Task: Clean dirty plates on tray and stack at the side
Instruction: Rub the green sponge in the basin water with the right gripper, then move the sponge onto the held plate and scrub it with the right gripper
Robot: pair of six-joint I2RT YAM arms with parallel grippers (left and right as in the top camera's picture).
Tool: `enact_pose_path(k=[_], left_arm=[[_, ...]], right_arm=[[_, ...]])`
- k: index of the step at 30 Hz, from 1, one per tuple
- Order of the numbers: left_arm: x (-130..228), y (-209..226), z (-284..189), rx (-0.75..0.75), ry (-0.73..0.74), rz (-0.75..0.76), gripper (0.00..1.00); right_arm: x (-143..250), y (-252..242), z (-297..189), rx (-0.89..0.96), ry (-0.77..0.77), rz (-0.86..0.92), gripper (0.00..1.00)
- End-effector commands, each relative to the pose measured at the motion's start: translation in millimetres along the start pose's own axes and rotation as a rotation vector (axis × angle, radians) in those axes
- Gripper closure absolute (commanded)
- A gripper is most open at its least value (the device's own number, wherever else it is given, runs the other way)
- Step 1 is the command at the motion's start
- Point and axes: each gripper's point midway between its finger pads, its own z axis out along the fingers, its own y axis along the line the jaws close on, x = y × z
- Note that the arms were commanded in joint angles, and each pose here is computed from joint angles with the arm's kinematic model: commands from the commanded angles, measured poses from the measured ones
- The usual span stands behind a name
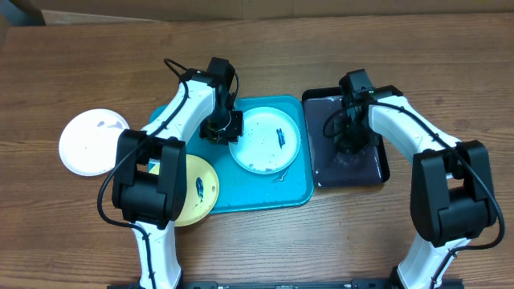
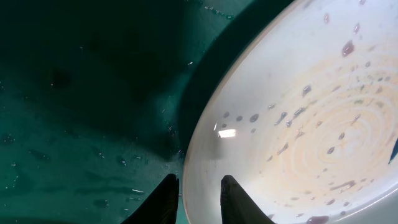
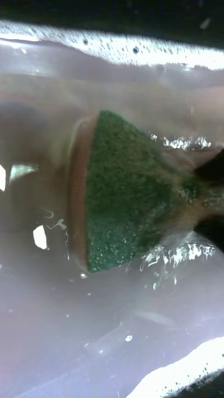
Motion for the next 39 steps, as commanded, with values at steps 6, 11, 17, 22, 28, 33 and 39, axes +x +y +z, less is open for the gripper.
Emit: enact_pose_path(k=[6,11,17,22,28,33,39], left_arm=[[2.8,-4.4,4.7,0.008,0.013,0.001,0.93],[2.6,-4.5,4.6,0.009,0.012,0.000,0.96],[2.7,-4.5,4.7,0.009,0.012,0.001,0.96],[2.8,-4.4,4.7,0.009,0.013,0.001,0.96],[2.8,-4.4,4.7,0.009,0.013,0.001,0.96],[2.0,-4.7,4.7,0.009,0.009,0.001,0.96],[1.1,-4.9,4.7,0.010,0.006,0.002,0.96]], right_arm=[[-16.2,7.2,-49.6,-0.031,-0.041,0.003,0.96],[-18.6,15.3,-80.8,-0.072,-0.076,-0.005,0.96],[1.2,19.7,-54.7,-0.074,-0.022,-0.023,0.96],[9.0,20.3,-29.8,-0.078,-0.029,-0.028,0.96],[-8.2,25.9,-63.7,-0.091,-0.058,-0.026,0.96],[-13.0,56.7,-94.1,-0.248,-0.048,-0.042,0.96],[-12.8,109.7,-108.7,-0.455,-0.068,-0.119,0.96]])
